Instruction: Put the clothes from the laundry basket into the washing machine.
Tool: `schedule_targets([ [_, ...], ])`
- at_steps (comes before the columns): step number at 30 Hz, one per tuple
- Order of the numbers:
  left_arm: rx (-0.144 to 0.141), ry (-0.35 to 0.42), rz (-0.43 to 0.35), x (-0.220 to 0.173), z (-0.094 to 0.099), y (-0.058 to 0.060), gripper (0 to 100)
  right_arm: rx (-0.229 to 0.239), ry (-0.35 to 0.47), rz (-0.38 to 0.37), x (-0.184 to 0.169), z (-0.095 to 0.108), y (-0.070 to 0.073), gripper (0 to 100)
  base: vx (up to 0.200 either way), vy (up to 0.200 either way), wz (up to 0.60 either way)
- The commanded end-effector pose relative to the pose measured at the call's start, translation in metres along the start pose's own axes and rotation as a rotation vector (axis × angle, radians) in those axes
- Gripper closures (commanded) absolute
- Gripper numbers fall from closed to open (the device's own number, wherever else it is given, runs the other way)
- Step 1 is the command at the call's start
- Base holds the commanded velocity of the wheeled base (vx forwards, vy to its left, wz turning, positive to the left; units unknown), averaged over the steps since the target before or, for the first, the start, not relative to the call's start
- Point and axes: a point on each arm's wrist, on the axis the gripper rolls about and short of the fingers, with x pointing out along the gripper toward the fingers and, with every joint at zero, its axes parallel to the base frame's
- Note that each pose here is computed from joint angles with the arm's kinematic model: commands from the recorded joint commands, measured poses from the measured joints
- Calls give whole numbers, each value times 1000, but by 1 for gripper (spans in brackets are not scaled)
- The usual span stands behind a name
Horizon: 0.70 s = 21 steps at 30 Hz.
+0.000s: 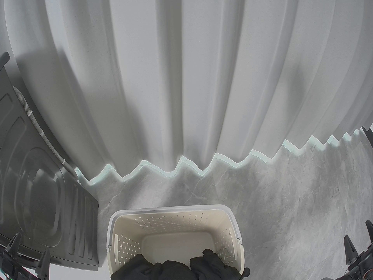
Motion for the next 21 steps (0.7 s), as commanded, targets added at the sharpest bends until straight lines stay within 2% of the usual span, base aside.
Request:
schedule_targets([
  [1, 0, 2, 0, 0, -5, 0, 0, -1, -2, 1, 0, -4, 0, 0, 0, 0, 0],
  [12, 0, 1, 0, 0, -5, 0, 0, -1, -2, 2, 0, -4, 0, 0, 0, 0, 0],
  [21, 0, 2, 0, 0, -5, 0, 0, -1, -2, 2, 0, -4, 0, 0, -200, 0, 0],
])
